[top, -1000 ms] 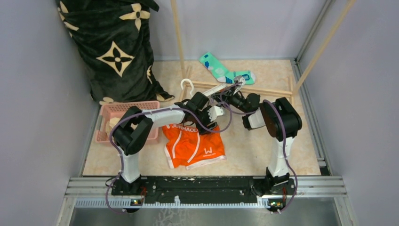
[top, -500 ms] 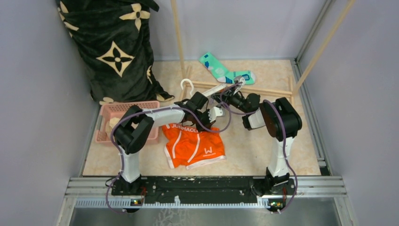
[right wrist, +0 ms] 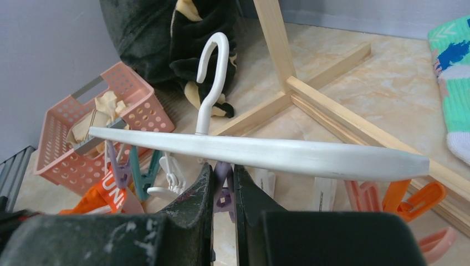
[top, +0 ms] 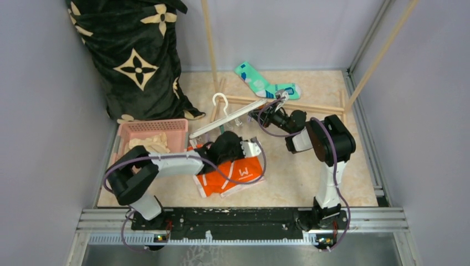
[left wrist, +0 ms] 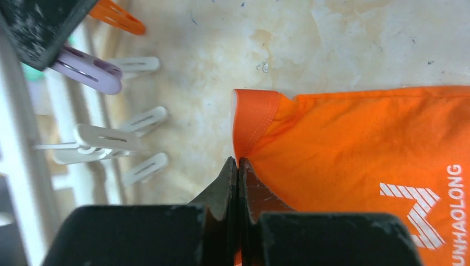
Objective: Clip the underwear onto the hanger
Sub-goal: Adjust the underwear at the center of the board.
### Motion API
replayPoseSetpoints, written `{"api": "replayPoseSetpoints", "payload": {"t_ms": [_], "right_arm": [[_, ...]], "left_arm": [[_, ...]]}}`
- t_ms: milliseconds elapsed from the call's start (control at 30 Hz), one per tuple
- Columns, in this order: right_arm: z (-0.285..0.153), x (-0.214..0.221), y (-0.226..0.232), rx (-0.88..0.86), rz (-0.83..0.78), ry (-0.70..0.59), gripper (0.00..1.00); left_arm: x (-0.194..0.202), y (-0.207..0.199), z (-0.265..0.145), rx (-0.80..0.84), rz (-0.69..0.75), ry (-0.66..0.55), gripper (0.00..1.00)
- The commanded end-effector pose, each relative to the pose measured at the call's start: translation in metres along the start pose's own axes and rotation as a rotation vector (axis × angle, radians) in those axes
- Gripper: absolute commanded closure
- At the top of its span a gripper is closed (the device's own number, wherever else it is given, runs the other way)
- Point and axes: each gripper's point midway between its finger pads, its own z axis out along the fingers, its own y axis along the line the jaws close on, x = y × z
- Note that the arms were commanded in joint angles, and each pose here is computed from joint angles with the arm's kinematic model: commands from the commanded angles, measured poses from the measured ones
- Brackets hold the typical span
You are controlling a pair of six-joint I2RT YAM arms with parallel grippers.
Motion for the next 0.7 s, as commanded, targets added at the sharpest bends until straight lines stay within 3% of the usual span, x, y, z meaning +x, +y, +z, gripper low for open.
{"api": "replayPoseSetpoints", "payload": {"t_ms": [0, 167, 333, 500, 667], "right_arm": [[0.003, -0.026, 0.011, -0.052, -0.085, -0.076, 1.0], [0.003, -0.027, 0.012, -0.055, -0.085, -0.076, 1.0], [0.002, -0.028, 0.013, -0.055, -0.089, -0.073, 1.0], [0.003, -0.029, 0.014, -0.057, -0.092, -0.075, 1.0], [0.002, -0.029, 0.014, -0.056, -0.093, -0.076, 1.0]], "left_arm": [[-0.034, 0.053, -0.034, -0.535, 0.225, -0.116, 1.0], [-0.042, 0.088, -0.068, -0.883, 0.345, -0.089, 1.0], [-0.066, 0.136, -0.096, -1.117, 0.332, -0.089, 1.0], [-0.083, 0.132, -0.097, -1.082, 0.38, -0.132, 1.0], [-0.064, 0.077, -0.076, -0.906, 0.429, -0.129, 0.99]]}}
